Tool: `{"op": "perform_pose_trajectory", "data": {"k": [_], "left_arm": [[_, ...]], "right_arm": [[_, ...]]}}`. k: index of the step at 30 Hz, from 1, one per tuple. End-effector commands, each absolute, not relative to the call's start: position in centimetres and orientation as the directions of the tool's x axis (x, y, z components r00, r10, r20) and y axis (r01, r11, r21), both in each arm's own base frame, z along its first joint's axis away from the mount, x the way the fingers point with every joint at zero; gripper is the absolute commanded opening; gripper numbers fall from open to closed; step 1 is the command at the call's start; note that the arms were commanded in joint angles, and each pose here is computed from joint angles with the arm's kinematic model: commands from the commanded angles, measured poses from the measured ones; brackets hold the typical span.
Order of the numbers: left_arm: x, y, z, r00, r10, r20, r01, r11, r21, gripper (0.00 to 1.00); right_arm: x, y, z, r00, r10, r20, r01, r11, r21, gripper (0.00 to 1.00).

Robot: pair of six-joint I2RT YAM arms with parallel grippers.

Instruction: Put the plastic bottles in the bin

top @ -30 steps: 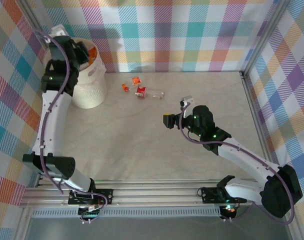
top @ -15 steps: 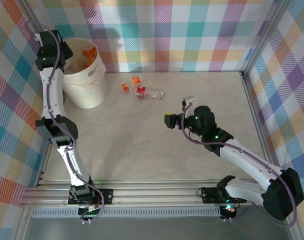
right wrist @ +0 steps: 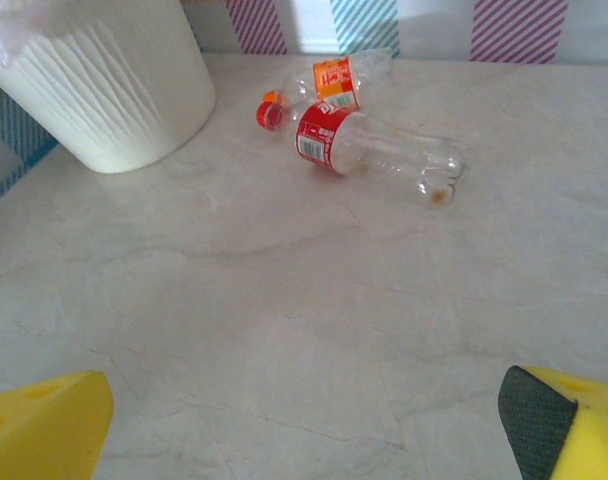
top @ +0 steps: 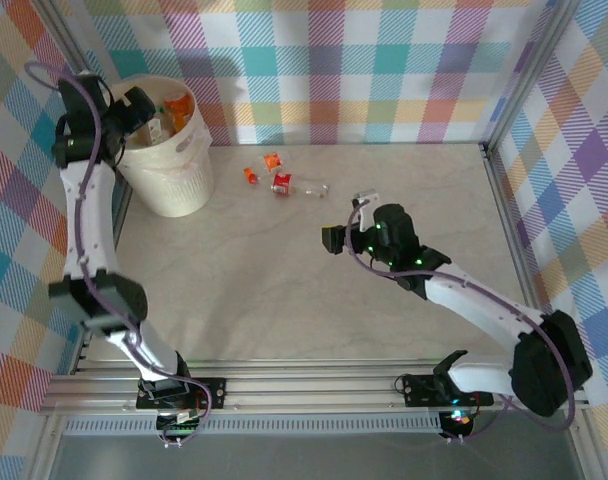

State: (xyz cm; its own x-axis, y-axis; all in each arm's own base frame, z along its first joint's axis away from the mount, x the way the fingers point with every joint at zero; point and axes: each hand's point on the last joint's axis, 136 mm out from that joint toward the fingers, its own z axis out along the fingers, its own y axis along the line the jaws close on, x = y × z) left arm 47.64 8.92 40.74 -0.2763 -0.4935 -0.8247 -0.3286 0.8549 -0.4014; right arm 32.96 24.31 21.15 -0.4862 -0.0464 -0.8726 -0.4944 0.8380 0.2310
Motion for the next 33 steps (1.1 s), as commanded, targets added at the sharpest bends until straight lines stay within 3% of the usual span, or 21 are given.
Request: {"op": "perform_pose_trajectory", "data": {"k": [1, 9, 13, 17, 21, 27, 33], "left_arm": [[44.4, 4.7, 45.3, -0.179, -0.521, -0.835, -0.117, 0.854, -0.508, 1.0], [37.6, -3.5, 39.9, -0.341, -0.623, -0.704, 0.106, 0.719, -0.687, 1.0], [35.6, -7.8, 35.5, -0.488, -0.595, -0.639, 0.122, 0.678, -0.724, 1.0], [34.0, -10.3, 32.2, -0.538, -0.59, -0.601, 0.112, 0.657, -0.746, 1.0], [33.9, -10.7, 29.0, -0.566, -0.593, -0.573, 0.059, 0.664, -0.746, 1.0], [34.5, -10.4, 26.8, -0.553, -0.633, -0.541, 0.009, 0.645, -0.764, 1.0], [35.5, -10.5, 25.3, -0.56, -0.654, -0.509, -0.022, 0.626, -0.78, 1.0]], "right_arm": [[34.6, 25.8, 22.2, -0.442, -0.108, -0.89, -0.546, 0.82, 0.172, 1.0], [39.5, 28.7, 17.9, -0.336, -0.474, -0.814, -0.712, 0.694, -0.11, 1.0], [43.1, 28.9, 16.1, -0.304, -0.565, -0.767, -0.783, 0.607, -0.136, 1.0], [47.1, 28.1, 14.2, -0.292, -0.618, -0.73, -0.823, 0.552, -0.137, 1.0], [50.8, 27.5, 12.0, -0.275, -0.659, -0.7, -0.848, 0.51, -0.147, 1.0], [53.3, 28.4, 9.0, -0.151, -0.743, -0.652, -0.917, 0.352, -0.189, 1.0], [55.4, 29.5, 6.4, -0.131, -0.759, -0.638, -0.929, 0.319, -0.189, 0.97]]}}
